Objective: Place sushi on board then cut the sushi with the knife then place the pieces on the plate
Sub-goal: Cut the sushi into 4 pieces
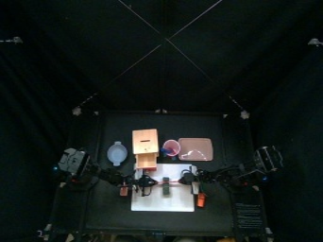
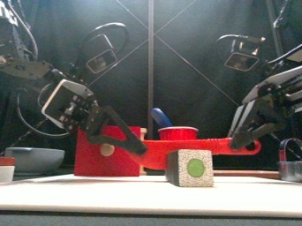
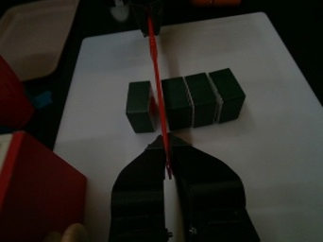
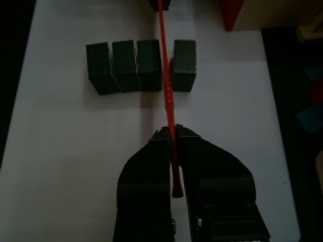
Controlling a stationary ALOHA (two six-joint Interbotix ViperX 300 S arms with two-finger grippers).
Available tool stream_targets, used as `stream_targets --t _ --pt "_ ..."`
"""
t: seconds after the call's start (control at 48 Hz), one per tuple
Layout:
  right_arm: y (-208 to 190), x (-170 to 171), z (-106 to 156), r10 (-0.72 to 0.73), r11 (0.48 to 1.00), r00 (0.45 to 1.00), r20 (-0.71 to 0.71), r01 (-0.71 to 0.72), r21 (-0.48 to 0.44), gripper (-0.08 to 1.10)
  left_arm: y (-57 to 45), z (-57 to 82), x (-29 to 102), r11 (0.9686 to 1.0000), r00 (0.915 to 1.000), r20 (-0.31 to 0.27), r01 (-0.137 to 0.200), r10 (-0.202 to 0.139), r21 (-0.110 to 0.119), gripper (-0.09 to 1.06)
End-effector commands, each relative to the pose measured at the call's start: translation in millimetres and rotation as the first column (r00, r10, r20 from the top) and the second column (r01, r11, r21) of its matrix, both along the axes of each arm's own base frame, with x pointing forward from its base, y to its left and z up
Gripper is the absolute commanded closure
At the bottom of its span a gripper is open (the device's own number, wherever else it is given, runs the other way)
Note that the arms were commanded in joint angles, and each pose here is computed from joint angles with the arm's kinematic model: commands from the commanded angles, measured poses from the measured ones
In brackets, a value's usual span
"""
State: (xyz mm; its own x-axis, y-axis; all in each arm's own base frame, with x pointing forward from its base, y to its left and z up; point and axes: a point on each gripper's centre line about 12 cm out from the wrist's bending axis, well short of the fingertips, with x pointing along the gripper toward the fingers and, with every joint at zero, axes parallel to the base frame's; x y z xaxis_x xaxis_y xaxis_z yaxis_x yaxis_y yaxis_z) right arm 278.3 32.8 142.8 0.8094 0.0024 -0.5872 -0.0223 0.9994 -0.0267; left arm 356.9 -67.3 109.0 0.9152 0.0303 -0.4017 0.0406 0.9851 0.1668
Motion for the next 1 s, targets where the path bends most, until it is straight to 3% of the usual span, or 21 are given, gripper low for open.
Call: stream_targets --t 0.021,0.229,0.438,0.646,0.729,0.833,1.0 --pt "3 -3 17 0.045 0.999 0.999 0.029 -0.045 0.002 0.7 -3.9 17.6 1.4 0.9999 0.9988 0.047 0.012 -0.012 -0.006 0.6" --pt "6 -6 34 0.068 0.997 0.995 0.073 -0.07 0.014 0.7 -15.7 23.4 3.3 0.9996 0.9958 0.088 0.026 -0.024 -0.013 0.6" --pt "18 -8 37 0.042 0.999 0.986 0.162 -0.047 0.028 0.7 -30.1 28.9 0.8 0.9992 0.9818 0.186 0.04 -0.039 0.003 0.6" --pt "37 -11 24 -0.024 0.998 0.979 0.204 0.012 0.057 0.7 -40.3 17.1 5.7 0.9991 0.971 0.236 0.034 -0.039 0.027 0.6" --pt "44 -8 15 -0.035 0.998 0.981 0.189 0.025 0.054 0.7 -42.9 6.8 9.0 0.9991 0.9745 0.222 0.028 -0.034 0.03 0.6" --pt "45 -5 6 -0.052 0.998 0.984 0.168 0.045 0.044 0.7 -40.5 0.0 8.8 0.9993 0.979 0.203 0.012 -0.019 0.035 0.6" --pt "44 2 4 -0.055 0.998 0.983 0.176 0.052 0.021 0.7 -32.6 1.9 5.7 0.999 0.9782 0.208 -0.008 -0.001 0.043 0.6"
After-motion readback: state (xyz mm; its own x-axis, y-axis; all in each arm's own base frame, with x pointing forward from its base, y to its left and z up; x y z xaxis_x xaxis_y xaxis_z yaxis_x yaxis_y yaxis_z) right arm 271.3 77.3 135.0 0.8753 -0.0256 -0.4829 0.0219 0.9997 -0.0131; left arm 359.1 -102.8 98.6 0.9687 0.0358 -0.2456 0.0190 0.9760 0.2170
